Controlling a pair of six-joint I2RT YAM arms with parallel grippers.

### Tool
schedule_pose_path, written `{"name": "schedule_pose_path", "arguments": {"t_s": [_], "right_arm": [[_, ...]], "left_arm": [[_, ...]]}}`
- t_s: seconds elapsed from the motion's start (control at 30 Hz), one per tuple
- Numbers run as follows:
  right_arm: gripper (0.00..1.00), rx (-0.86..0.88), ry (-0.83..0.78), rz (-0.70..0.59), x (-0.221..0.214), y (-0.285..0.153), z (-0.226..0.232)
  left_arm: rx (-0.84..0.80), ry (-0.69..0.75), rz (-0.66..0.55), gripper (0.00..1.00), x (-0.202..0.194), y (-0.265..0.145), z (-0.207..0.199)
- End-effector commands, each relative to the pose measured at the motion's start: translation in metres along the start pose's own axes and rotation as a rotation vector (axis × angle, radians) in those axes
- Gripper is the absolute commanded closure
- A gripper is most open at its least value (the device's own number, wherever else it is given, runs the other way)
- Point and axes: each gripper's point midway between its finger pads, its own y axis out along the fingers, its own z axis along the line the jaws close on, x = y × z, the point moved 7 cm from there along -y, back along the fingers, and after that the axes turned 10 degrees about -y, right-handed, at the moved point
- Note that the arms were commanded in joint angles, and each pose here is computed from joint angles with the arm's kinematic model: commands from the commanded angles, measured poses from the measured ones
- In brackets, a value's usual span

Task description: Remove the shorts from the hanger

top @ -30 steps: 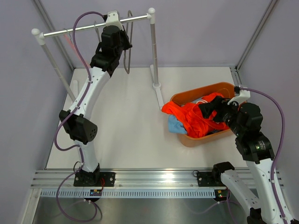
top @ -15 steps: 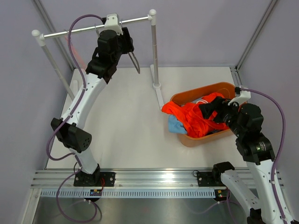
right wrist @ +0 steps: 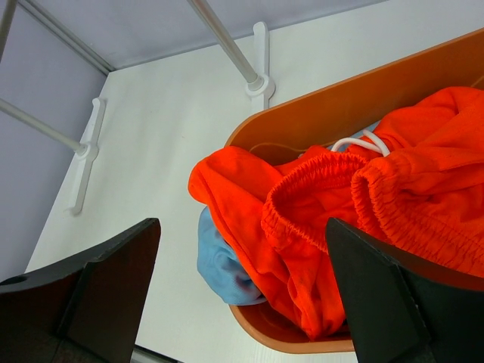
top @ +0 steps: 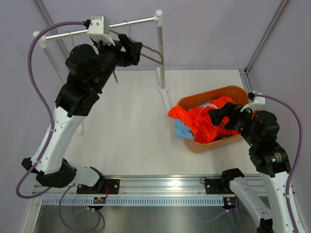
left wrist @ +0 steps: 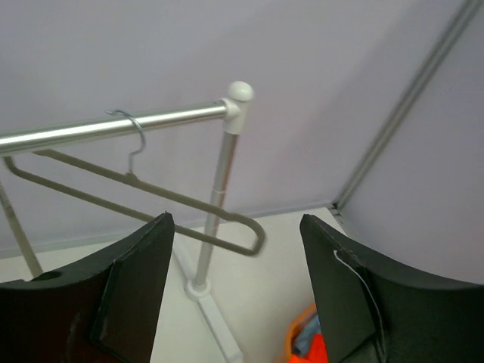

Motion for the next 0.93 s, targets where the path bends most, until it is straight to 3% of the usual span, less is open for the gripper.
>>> {"name": "schedule_pose_path", "arguments": {"t_s": [0.0, 0.1, 0.13, 0.37, 0.6, 0.9], "right_arm": [[0.01, 0.015, -0.001, -0.049, 0.013, -0.013, 0.005], [0.00, 0.026, 0.010, -0.059, 0.010, -0.018, 0.007], [0.01, 0.027, 0.012, -0.063, 0.009, -0.020, 0.007], [0.01, 0.035, 0.045, -0.086, 0.006, -0.028, 0.008], [0.01, 0.043, 0.065, -0.129, 0.006, -0.034, 0.009], [0.00, 0.011, 0.062, -0.165, 0.007, -0.040, 0.006]], "left_arm": [[-0.118, 0.027, 0.152, 0.25, -0.022, -0.043, -0.030], [-0.152, 0.029, 0.231, 0.20, -0.045, -0.086, -0.038], [-0.133, 0.045, 0.295, 0.19, -0.071, -0.092, -0.031], [-0.148, 0.046, 0.412, 0.11, -0.126, -0.163, 0.001], [-0.198, 0.027, 0.442, 0.06, -0.148, -0.190, 0.017], [-0.204, 0.032, 0.452, 0.04, -0.153, -0.194, 0.021]]}}
